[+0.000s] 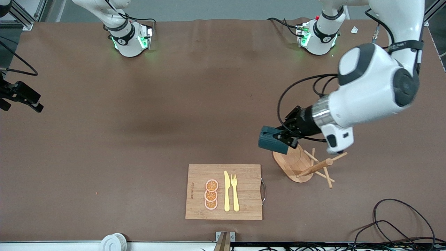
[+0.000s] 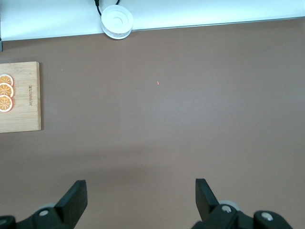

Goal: Pass cup and hang on rack
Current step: 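Hang the mug on a rack peg with the left gripper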

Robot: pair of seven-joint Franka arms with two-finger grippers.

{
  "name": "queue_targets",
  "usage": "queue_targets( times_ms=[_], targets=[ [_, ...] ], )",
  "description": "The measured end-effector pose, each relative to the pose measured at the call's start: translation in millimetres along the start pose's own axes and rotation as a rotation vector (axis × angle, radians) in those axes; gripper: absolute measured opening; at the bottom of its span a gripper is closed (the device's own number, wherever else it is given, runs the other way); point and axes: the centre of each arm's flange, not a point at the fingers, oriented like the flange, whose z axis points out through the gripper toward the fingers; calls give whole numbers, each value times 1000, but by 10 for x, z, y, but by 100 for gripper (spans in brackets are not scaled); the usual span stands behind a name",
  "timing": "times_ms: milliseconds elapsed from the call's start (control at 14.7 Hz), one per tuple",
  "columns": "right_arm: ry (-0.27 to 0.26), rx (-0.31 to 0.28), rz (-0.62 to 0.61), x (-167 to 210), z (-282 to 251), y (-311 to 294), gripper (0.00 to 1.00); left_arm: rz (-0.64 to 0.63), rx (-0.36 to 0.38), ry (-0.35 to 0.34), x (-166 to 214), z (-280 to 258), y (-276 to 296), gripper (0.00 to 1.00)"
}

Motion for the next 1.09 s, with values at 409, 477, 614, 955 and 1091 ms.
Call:
queue_targets(
  times_ms=[409,477,614,955,1091],
  targets=[
    [0,0,0,0,0,0,100,-100,-64,-259,807,-156,76,21],
    [0,0,0,0,0,0,100,-95,-58,-264,862,-92,76,21],
    [0,0,0,0,0,0,100,-75,-40,-268,916,45,63,21],
    [0,0,0,0,0,0,100,-56,-21,-273,1185,231,21,21],
    [0,0,0,0,0,0,100,-24,-17,-256,1337,283,8,21]
  ],
)
